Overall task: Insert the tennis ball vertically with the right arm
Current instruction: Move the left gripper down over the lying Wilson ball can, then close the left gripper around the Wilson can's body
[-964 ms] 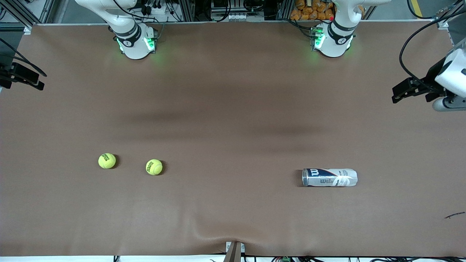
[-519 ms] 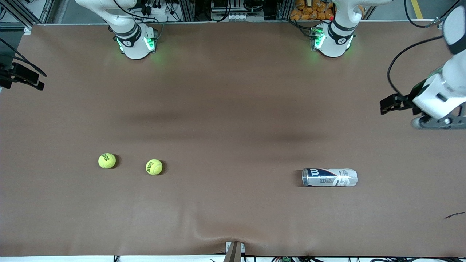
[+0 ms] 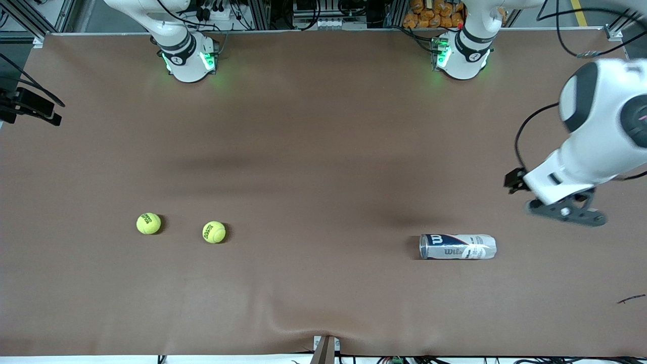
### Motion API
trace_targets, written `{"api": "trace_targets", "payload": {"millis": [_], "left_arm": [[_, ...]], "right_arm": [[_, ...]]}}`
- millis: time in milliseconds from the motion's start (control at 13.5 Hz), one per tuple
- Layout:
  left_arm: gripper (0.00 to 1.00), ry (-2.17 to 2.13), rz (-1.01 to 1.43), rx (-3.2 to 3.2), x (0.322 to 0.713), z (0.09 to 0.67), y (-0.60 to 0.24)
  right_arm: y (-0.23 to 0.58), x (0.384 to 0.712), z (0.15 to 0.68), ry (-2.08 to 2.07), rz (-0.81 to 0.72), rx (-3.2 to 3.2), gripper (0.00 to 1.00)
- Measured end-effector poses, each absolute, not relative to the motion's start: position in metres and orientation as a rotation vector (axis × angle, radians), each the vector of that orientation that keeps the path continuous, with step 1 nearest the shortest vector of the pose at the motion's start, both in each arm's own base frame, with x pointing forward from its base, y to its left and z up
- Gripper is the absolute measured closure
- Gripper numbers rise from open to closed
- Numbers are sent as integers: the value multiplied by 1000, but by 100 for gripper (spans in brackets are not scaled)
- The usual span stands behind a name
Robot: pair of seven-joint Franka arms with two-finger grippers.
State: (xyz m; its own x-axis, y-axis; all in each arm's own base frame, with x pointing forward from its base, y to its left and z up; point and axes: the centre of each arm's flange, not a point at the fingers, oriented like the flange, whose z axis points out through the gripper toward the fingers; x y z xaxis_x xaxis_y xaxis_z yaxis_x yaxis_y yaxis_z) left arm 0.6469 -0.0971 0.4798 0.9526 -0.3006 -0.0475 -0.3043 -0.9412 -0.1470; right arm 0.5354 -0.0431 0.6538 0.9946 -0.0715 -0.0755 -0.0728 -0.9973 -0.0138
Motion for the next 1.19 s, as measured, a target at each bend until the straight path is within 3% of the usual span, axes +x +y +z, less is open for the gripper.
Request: {"api": "trace_targets", "payload": {"millis": [1187], "left_arm": [[0, 1382, 0, -2503, 699, 332, -175]], "right_arm": [[-43, 535, 654, 113, 117, -3121, 0]]}}
